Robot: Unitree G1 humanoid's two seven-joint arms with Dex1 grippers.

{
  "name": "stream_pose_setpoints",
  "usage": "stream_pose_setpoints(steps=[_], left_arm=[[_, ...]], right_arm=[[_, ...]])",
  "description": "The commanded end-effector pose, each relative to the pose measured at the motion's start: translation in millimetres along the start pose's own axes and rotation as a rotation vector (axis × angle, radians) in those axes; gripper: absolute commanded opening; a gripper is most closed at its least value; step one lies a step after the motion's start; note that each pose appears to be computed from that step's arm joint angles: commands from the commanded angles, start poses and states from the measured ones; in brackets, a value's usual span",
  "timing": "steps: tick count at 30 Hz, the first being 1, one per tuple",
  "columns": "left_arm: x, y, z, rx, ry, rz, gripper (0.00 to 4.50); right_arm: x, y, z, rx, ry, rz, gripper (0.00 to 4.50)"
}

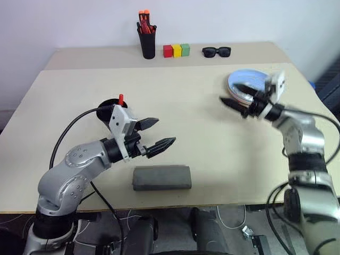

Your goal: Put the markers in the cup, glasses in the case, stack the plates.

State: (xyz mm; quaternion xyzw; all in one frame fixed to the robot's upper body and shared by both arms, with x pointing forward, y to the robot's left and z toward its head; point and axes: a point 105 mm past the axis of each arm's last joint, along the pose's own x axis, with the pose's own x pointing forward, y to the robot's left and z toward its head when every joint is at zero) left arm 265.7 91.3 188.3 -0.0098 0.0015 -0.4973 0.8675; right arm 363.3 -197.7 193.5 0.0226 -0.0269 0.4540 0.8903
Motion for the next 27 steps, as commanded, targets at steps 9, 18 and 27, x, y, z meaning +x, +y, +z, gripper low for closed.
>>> stream_pose_setpoints(steps=[9, 18, 27], left_arm=[[-50, 10, 7, -0.009, -0.065, -0.124, 4.5], [-78, 36, -5, 0.072, -0.032, -0.082, 4.5], [-63, 45, 12, 0.088, -0.11, -0.124, 4.5]], right_arm=[[-18, 116, 35, -0.095, 0.019, 0.395, 4.48], [-31, 120, 22, -0.133, 0.117, 0.384, 4.48], [-44, 110, 26, -0.153, 0.135, 0.302, 4.48]])
